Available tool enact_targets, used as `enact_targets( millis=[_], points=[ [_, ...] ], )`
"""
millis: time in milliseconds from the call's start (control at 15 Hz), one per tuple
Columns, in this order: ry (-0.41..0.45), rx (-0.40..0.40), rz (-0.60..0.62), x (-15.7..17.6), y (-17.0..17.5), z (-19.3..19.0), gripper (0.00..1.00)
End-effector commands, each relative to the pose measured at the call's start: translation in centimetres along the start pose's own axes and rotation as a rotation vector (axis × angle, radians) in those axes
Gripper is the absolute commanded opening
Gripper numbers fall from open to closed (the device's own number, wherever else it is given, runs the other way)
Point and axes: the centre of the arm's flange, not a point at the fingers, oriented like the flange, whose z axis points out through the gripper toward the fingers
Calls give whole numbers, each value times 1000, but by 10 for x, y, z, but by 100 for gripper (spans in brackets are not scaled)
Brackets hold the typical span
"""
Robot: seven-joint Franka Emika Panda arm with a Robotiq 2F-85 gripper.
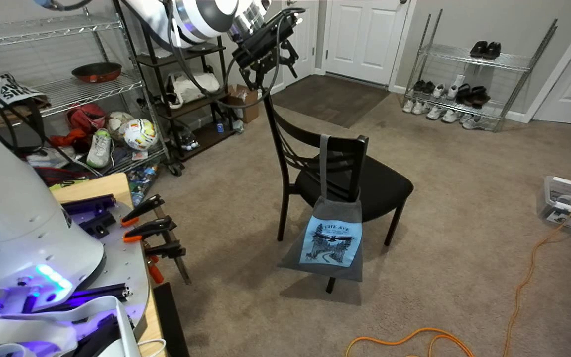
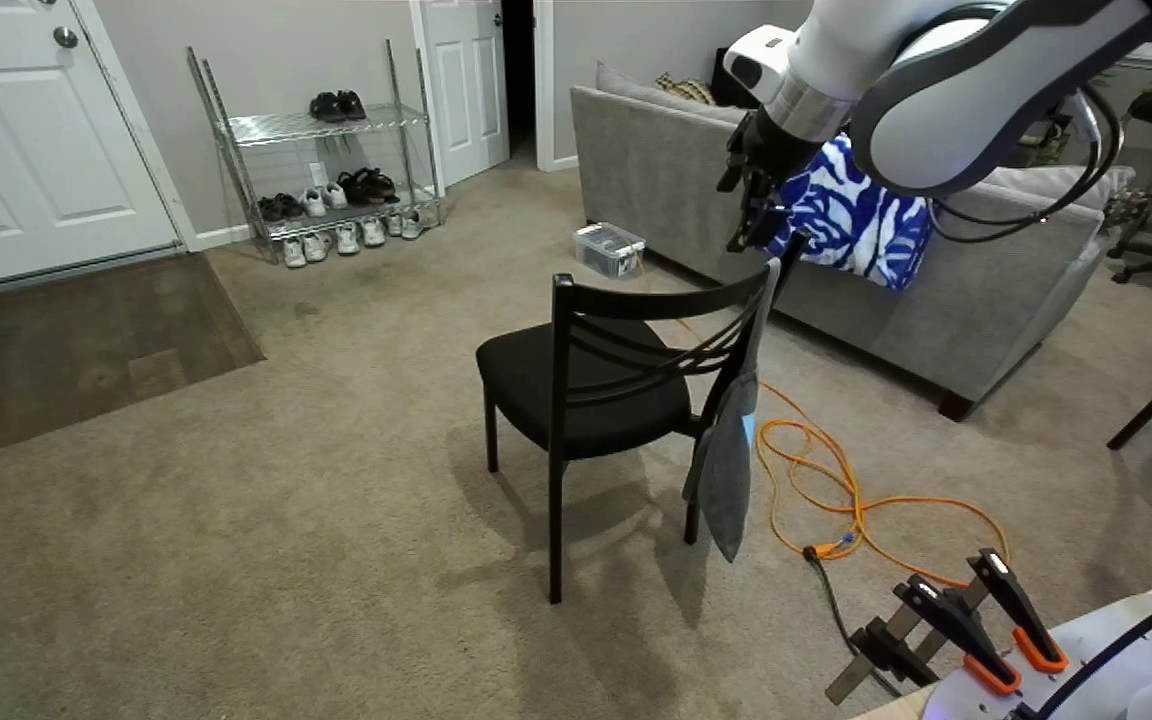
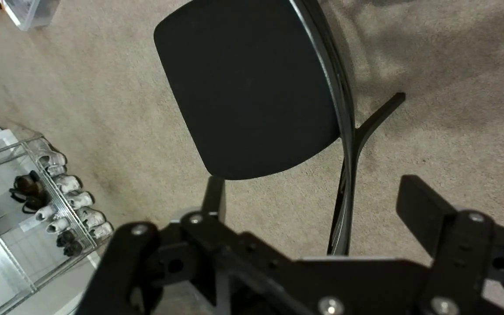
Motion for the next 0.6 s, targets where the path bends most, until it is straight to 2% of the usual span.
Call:
enact_targets(
  millis=[0, 533],
  points=[
    [-81, 4, 36, -1, -21, 21, 100],
    [-268, -69, 34, -17, -56, 64, 100]
  ],
)
